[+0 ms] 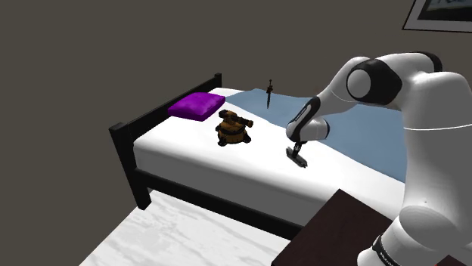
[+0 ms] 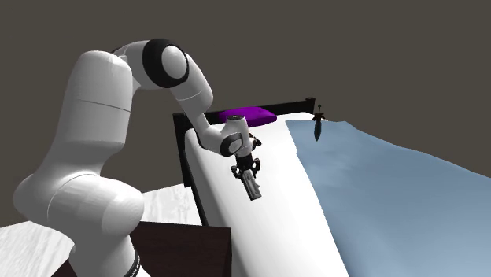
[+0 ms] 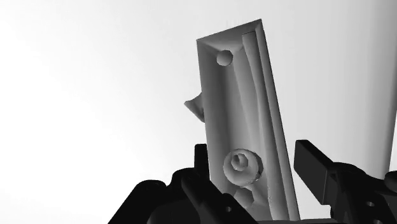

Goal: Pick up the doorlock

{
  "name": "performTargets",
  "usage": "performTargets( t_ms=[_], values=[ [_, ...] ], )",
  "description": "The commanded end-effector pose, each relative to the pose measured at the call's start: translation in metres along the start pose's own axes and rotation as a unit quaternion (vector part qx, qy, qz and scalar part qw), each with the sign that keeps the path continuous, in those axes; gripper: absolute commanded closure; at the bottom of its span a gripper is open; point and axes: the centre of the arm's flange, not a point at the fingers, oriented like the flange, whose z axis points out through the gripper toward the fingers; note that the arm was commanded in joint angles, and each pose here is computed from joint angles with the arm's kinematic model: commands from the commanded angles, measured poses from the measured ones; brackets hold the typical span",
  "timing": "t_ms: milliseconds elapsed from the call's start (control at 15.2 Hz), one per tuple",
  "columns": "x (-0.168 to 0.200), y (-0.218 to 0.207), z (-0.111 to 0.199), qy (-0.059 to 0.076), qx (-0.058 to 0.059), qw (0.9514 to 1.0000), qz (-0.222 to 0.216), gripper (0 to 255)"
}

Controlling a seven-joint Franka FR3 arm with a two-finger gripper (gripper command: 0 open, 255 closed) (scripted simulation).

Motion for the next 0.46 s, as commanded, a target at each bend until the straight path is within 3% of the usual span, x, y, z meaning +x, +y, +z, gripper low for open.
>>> performTargets(
  t_ms=[0, 396],
  values=[
    [0.002, 0.002, -0.011, 0.0, 0.0, 1.0, 0.0, 255],
    [0.003, 0.006, -0.032, 0.0, 0.0, 1.0, 0.0, 255]
  ],
)
